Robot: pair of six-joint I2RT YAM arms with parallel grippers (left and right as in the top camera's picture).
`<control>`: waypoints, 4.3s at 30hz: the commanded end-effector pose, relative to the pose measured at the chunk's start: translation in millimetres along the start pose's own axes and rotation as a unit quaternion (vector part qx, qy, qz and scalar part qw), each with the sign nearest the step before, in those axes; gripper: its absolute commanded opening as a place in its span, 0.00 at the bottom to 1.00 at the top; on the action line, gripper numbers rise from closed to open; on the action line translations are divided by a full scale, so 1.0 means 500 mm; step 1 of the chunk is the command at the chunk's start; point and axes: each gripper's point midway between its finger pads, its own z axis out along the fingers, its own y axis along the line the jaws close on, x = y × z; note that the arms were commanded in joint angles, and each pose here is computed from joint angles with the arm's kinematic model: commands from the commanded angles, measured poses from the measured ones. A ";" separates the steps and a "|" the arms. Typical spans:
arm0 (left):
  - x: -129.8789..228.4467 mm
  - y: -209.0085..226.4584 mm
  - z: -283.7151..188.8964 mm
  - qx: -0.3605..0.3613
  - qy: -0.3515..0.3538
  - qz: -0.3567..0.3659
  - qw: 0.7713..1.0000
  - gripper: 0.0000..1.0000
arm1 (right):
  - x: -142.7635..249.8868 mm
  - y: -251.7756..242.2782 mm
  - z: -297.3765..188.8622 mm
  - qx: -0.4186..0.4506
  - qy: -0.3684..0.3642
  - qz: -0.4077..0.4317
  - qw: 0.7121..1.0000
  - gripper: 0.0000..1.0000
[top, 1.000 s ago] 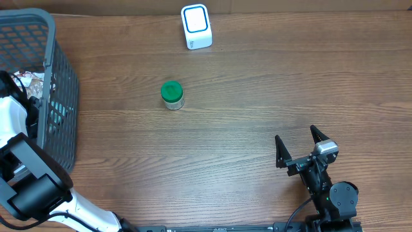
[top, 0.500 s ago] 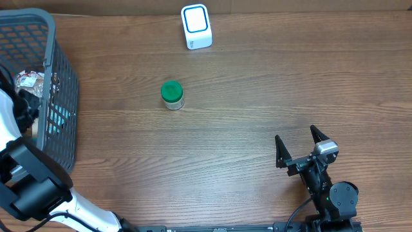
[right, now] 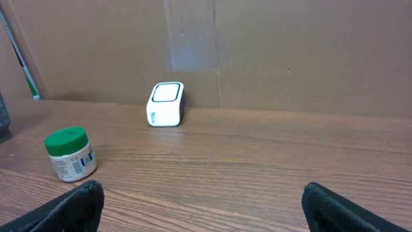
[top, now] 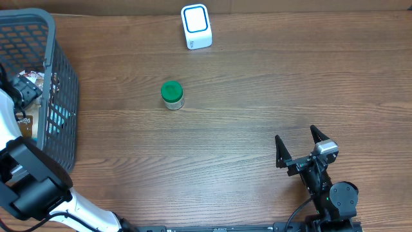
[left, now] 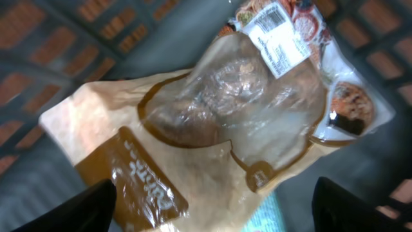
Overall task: Scan the item barcode
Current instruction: 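Reach into the basket and grasp the clear mushroom bag with left gripper, then lift the mushroom bag out of the basket toward the scanner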
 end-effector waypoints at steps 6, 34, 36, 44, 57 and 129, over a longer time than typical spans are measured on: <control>0.020 0.003 0.066 -0.005 -0.015 0.160 0.987 0.83 | 0.004 -0.003 0.000 0.003 -0.002 -0.001 1.000 1.00; 0.020 -0.012 0.176 -0.004 -0.024 0.237 0.971 0.44 | 0.004 -0.003 0.000 0.003 -0.002 -0.001 1.000 1.00; 0.019 -0.012 0.176 -0.004 -0.024 0.237 0.971 0.30 | 0.004 -0.003 0.000 0.003 -0.002 -0.001 1.000 1.00; 0.020 -0.014 0.169 -0.003 -0.023 0.238 0.971 0.13 | 0.004 -0.003 0.000 0.003 -0.002 -0.001 1.000 1.00; -0.029 -0.015 0.086 -0.004 -0.065 0.208 0.976 0.04 | 0.004 -0.003 0.000 0.003 -0.002 -0.001 1.000 1.00; -0.125 -0.045 -0.081 0.078 -0.175 0.108 0.975 0.04 | 0.004 -0.003 0.000 0.003 -0.002 -0.001 1.000 1.00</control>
